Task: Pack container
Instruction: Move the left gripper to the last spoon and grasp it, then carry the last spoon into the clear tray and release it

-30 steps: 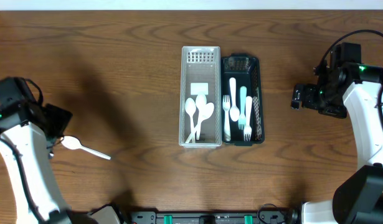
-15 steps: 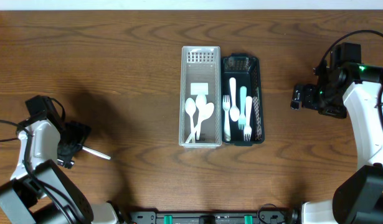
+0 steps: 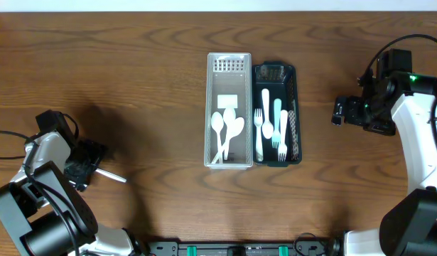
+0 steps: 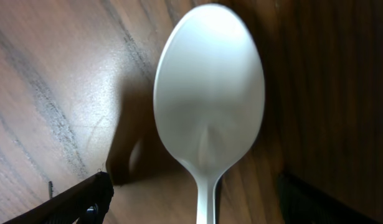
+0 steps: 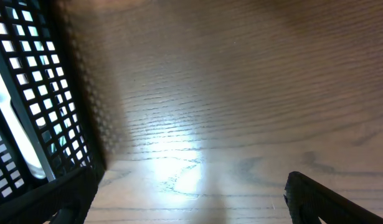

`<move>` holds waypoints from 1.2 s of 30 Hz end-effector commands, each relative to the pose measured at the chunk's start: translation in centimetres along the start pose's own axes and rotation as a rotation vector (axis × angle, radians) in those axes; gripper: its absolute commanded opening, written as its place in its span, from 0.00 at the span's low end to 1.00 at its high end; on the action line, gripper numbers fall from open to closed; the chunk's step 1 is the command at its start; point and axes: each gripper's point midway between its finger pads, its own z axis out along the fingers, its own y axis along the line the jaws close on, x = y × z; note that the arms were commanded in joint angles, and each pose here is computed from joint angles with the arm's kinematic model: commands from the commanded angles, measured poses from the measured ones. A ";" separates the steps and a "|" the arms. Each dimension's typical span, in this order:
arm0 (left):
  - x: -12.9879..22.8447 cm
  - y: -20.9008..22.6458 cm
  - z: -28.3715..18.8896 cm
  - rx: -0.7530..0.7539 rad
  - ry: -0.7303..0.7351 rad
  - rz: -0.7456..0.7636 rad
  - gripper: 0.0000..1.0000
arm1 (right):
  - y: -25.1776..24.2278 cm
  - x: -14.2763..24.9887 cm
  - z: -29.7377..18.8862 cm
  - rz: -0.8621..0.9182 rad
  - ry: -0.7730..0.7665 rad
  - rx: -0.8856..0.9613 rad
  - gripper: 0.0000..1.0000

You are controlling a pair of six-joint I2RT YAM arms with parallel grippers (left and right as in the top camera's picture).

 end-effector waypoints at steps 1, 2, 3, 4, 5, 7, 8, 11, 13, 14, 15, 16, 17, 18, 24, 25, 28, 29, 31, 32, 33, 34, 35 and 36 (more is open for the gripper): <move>0.7 0.8 1.6 -0.046 0.043 0.012 0.84 | 0.2 0.1 0.0 -0.007 0.001 -0.008 0.99; 0.7 0.8 1.6 -0.048 0.045 0.013 0.77 | 0.2 0.1 0.0 -0.007 0.001 -0.008 0.99; 0.8 0.9 1.7 -0.049 0.047 0.013 0.66 | 0.2 0.1 0.0 -0.007 0.001 -0.008 0.99; 0.8 0.9 1.7 -0.050 0.048 0.013 0.58 | 0.2 0.1 0.0 -0.007 0.001 -0.008 0.99; 0.8 0.9 1.7 -0.051 0.050 0.013 0.49 | 0.2 0.1 0.0 -0.007 0.001 -0.008 0.99; 0.8 0.9 1.7 -0.052 0.051 0.013 0.46 | 0.2 0.1 0.0 -0.007 0.001 -0.008 0.99; 0.8 0.9 1.7 -0.052 0.051 0.013 0.44 | 0.2 0.1 0.0 -0.007 0.001 -0.008 0.99; 0.9 0.9 1.7 -0.053 0.052 0.013 0.33 | 0.2 0.1 0.0 -0.007 0.002 -0.008 0.99; 0.9 1.0 1.7 -0.054 0.054 0.013 0.29 | 0.2 0.2 0.0 -0.006 0.004 -0.007 0.99; 0.9 1.0 1.7 -0.054 0.054 0.013 0.27 | 0.2 0.2 0.0 -0.007 0.005 -0.007 0.99; 0.9 1.0 1.7 -0.054 0.054 0.013 0.24 | 0.2 0.2 0.0 -0.007 0.006 -0.007 0.99; 0.9 1.0 1.7 -0.054 0.054 0.013 0.22 | 0.2 0.3 0.0 -0.006 0.007 -0.007 0.99; 0.9 1.0 1.7 -0.054 0.054 0.013 0.21 | 0.2 0.3 0.0 -0.006 0.008 -0.007 0.99; 0.9 1.0 1.7 -0.054 0.054 0.013 0.20 | 0.2 0.3 0.0 -0.006 0.009 -0.007 0.99; 1.1 1.1 1.7 -0.061 0.063 0.013 0.09 | 0.2 0.3 0.0 -0.006 0.008 -0.007 0.99; 1.1 1.1 1.7 -0.060 0.062 0.013 0.08 | 0.2 0.3 0.0 -0.006 0.008 -0.007 0.99; 1.3 1.2 1.5 -0.063 0.067 0.014 0.06 | 0.2 0.2 0.0 -0.007 0.005 -0.007 0.99; 1.4 1.2 1.3 -0.062 0.066 0.018 0.06 | 0.2 0.2 0.0 -0.007 0.004 -0.007 0.99; 1.4 0.8 0.5 -0.058 0.060 0.036 0.06 | 0.2 0.1 0.0 -0.006 0.002 -0.007 0.99; 1.4 0.4 -0.1 -0.051 0.054 0.055 0.06 | 0.2 0.1 0.0 -0.006 0.001 -0.007 0.99; 1.5 -0.4 -1.0 -0.029 0.048 0.091 0.05 | 0.2 0.1 0.0 -0.006 0.001 -0.008 0.99; 1.8 -1.6 -2.1 0.011 0.042 0.143 0.06 | 0.2 0.1 0.0 -0.006 0.001 -0.008 0.99; 2.1 -2.6 -3.2 0.042 0.033 0.182 0.06 | 0.2 0.1 0.0 -0.006 0.001 -0.008 0.99; 2.4 -3.4 -4.3 0.067 0.018 0.218 0.06 | 0.2 0.1 0.0 -0.006 0.001 -0.008 0.99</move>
